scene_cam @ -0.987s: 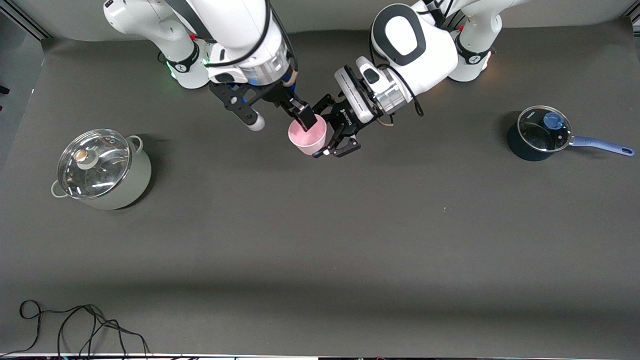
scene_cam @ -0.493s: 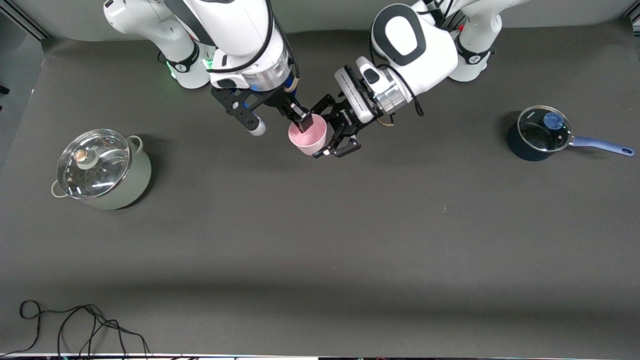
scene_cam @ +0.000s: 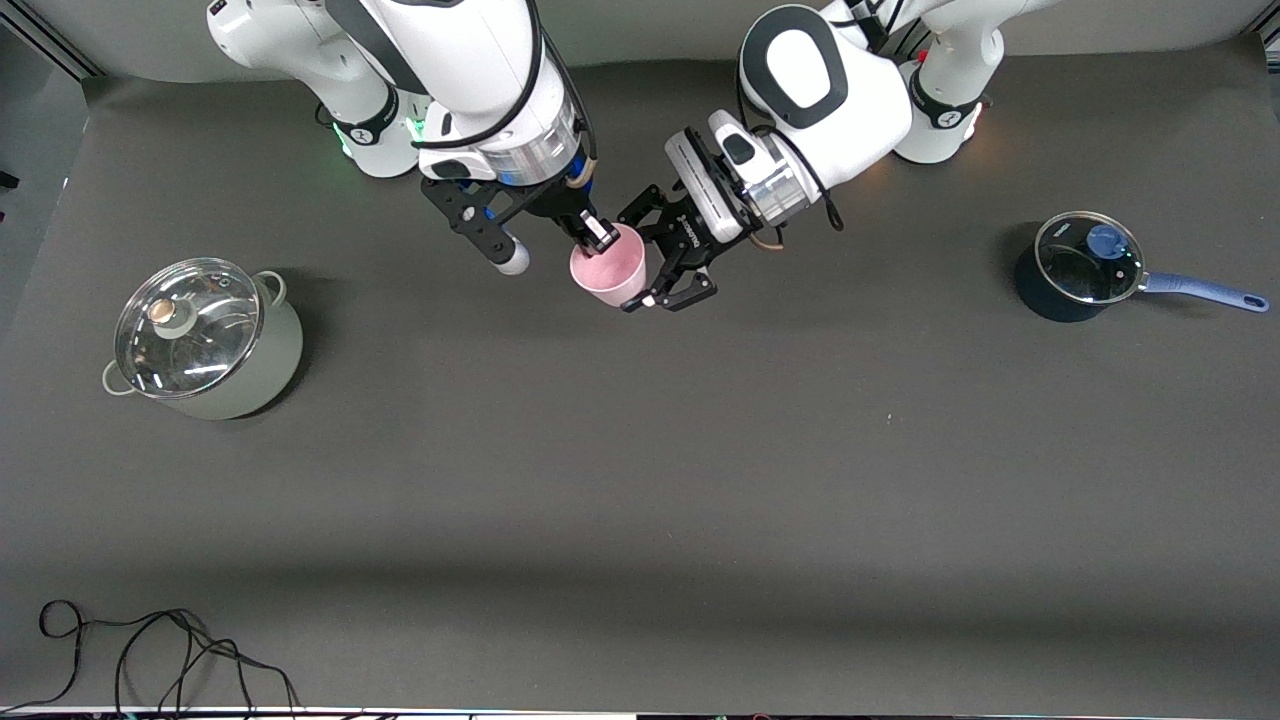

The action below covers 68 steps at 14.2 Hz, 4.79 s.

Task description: Transfer pink cup from left to right arm

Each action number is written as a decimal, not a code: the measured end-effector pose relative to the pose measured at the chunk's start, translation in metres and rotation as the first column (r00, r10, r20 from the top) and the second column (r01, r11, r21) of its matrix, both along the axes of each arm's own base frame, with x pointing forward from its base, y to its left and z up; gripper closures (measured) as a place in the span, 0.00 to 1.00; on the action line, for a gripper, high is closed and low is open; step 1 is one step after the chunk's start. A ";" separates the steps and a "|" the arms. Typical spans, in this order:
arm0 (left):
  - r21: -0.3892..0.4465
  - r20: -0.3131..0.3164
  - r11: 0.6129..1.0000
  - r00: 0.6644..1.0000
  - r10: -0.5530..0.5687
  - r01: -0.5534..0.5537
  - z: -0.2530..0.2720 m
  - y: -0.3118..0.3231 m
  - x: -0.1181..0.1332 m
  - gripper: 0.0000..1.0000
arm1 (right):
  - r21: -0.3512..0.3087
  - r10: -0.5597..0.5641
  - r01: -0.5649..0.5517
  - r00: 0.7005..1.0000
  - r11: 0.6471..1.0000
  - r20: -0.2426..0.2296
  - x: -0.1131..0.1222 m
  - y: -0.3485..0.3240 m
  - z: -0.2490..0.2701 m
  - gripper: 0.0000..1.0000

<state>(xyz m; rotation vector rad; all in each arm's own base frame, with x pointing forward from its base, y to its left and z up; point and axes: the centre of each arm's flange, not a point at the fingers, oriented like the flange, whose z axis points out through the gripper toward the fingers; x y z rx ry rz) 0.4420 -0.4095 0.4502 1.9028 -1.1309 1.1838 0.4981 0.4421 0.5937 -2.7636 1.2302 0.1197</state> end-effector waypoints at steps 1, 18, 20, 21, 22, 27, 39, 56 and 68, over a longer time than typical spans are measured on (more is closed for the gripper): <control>0.000 0.000 1.000 1.000 0.000 0.000 0.000 0.000 0.000 0.34 | 0.000 0.000 0.000 1.000 1.000 0.000 0.000 0.000 0.000 0.97; -0.034 -0.215 0.977 0.956 0.198 -0.210 -0.061 0.082 0.075 0.00 | -0.049 0.255 -0.259 0.964 0.965 -0.074 0.120 -0.221 -0.054 0.97; -0.080 -0.285 0.967 0.936 0.208 -0.240 -0.087 0.111 0.098 0.00 | -0.042 0.302 -0.307 0.949 0.951 -0.087 0.129 -0.261 -0.063 0.97; -0.105 -0.306 0.963 0.930 0.205 -0.247 -0.095 0.122 0.105 0.00 | -0.042 0.332 -0.337 0.939 0.941 -0.093 0.131 -0.282 -0.066 0.97; -0.127 -0.317 0.961 0.928 0.196 -0.247 -0.100 0.130 0.111 0.00 | -0.044 0.364 -0.369 0.926 0.928 -0.101 0.132 -0.305 -0.071 0.97; -0.178 -0.275 0.968 0.953 0.124 -0.177 -0.100 0.144 0.124 0.00 | -0.046 0.480 -0.485 0.872 0.873 -0.096 0.124 -0.410 -0.112 0.97; -0.002 -0.717 0.988 0.689 -0.108 0.152 -0.043 0.253 0.177 0.00 | -0.128 0.503 -0.494 0.863 0.860 0.050 0.053 -0.434 -0.271 0.97; 0.805 -0.572 0.582 0.404 0.713 0.113 0.077 0.485 0.163 0.00 | -0.183 0.500 -0.478 0.860 0.859 0.100 0.033 -0.438 -0.333 0.54; 0.893 -0.390 0.437 0.299 0.871 -0.108 0.118 0.426 0.133 0.00 | -0.149 0.566 -0.549 0.815 0.822 0.121 0.026 -0.428 -0.107 0.00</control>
